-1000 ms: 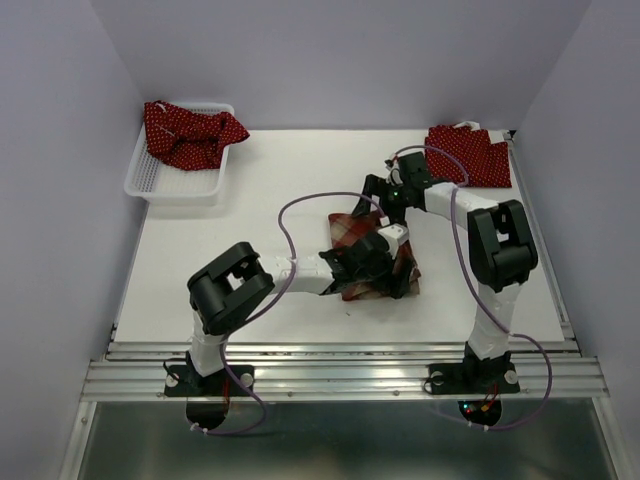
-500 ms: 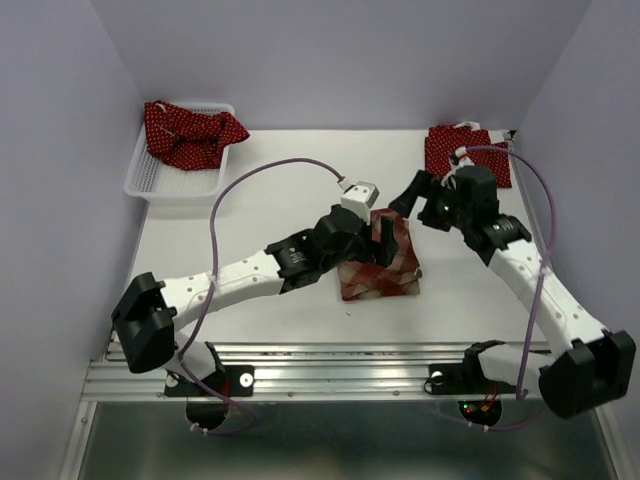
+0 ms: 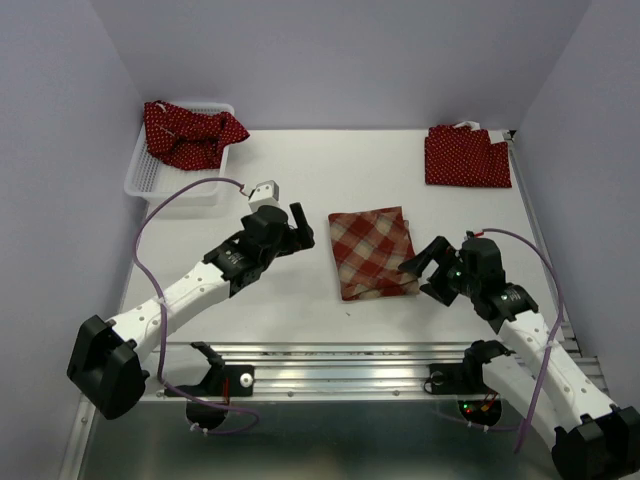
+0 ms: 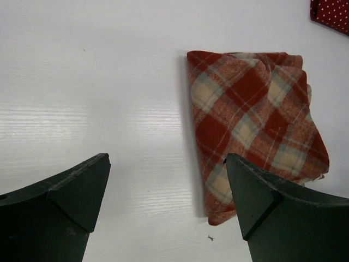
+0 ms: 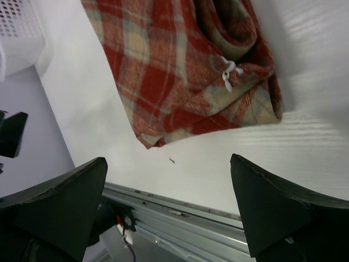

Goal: Fold and stack the skirts
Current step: Neatly place the folded skirt to the corner

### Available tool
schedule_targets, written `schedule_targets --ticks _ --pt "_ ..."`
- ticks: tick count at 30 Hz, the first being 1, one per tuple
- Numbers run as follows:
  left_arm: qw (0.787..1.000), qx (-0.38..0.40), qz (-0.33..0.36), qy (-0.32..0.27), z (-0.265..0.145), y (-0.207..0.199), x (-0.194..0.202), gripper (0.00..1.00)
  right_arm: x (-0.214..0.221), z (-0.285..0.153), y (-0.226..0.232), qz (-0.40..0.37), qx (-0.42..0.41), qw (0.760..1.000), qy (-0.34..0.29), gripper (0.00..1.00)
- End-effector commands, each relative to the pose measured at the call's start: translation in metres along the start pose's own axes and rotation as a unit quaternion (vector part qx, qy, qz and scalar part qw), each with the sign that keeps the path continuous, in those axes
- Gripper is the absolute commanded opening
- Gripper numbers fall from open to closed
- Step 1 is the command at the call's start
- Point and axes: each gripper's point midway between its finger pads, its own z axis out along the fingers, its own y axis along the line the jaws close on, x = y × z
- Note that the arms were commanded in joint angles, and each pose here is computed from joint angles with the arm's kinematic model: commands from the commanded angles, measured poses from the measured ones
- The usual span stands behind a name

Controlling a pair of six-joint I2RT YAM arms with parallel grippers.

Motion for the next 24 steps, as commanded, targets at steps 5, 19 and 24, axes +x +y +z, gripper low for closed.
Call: schedule_targets --ticks 5,19,24 --pt "1.000 0.014 0.004 -0.014 0.024 -0.024 -0.040 0.99 0.046 0.026 -0.033 0.022 0.039 0.995 0.087 1.00" --pt "0.999 -0.031 0.008 0.013 0.039 0.018 -0.016 0.99 0.010 0.075 -0.027 -0.003 0.084 0.996 0.009 1.00" --pt "0.999 -0.040 0.000 0.008 0.033 0.031 -0.018 0.99 -0.013 0.094 -0.010 -0.023 0.095 0.995 -0.013 1.00"
